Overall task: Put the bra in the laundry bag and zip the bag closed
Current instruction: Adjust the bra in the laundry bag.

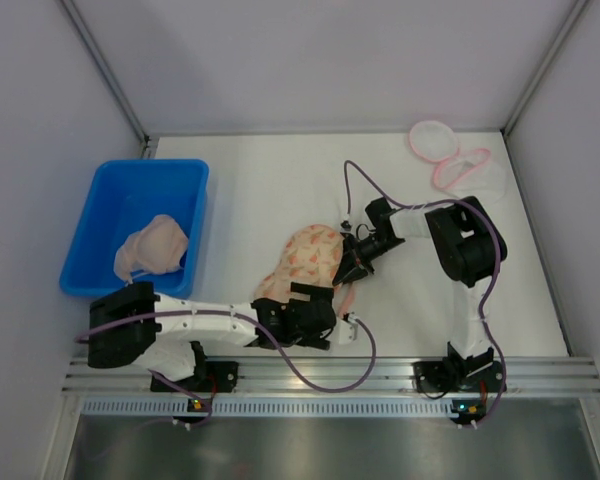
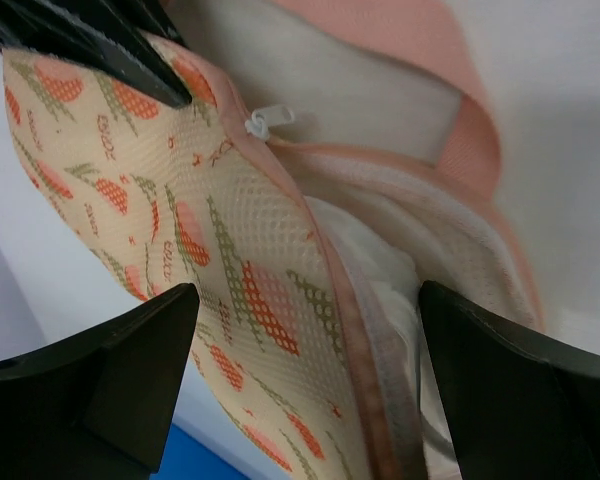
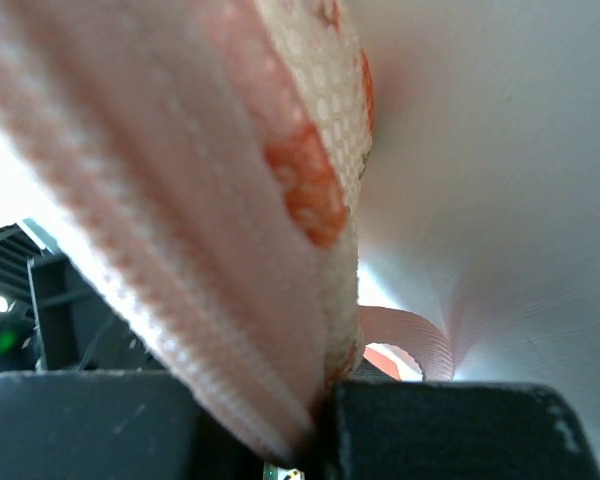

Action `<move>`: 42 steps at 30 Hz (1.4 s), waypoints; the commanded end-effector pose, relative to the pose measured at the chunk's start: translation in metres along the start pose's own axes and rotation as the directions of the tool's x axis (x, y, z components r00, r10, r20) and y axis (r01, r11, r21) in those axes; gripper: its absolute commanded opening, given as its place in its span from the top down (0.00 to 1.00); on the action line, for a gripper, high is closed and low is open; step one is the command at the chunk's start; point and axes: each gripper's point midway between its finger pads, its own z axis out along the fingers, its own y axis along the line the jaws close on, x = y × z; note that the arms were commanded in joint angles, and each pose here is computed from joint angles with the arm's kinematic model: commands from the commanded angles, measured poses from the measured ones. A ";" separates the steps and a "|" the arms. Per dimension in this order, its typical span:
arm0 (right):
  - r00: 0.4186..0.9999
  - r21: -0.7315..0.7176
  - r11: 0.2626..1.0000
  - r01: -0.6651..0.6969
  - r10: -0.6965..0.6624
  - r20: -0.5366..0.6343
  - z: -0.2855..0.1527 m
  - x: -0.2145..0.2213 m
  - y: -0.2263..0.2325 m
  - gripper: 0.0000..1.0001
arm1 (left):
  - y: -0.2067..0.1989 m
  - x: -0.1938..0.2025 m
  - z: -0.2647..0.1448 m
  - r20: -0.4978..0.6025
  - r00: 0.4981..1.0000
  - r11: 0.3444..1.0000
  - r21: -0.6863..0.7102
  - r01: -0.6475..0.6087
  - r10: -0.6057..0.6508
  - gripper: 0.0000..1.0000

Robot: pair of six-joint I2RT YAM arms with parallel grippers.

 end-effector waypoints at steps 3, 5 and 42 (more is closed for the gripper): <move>0.999 -0.020 0.999 0.036 -0.037 -0.027 0.005 0.001 0.006 1.00 | 0.037 -0.007 -0.008 0.038 0.999 0.980 -0.196 -0.016 0.024 0.02; 0.999 -0.019 0.999 0.036 -0.037 -0.028 0.005 0.001 0.006 1.00 | 0.036 0.002 -0.005 0.006 0.999 0.977 -0.209 -0.039 0.041 0.02; 0.999 -0.034 0.999 0.023 -0.024 -0.038 0.007 0.002 0.008 1.00 | 0.017 -0.096 -0.063 0.317 0.946 0.967 0.253 -0.012 -0.071 0.04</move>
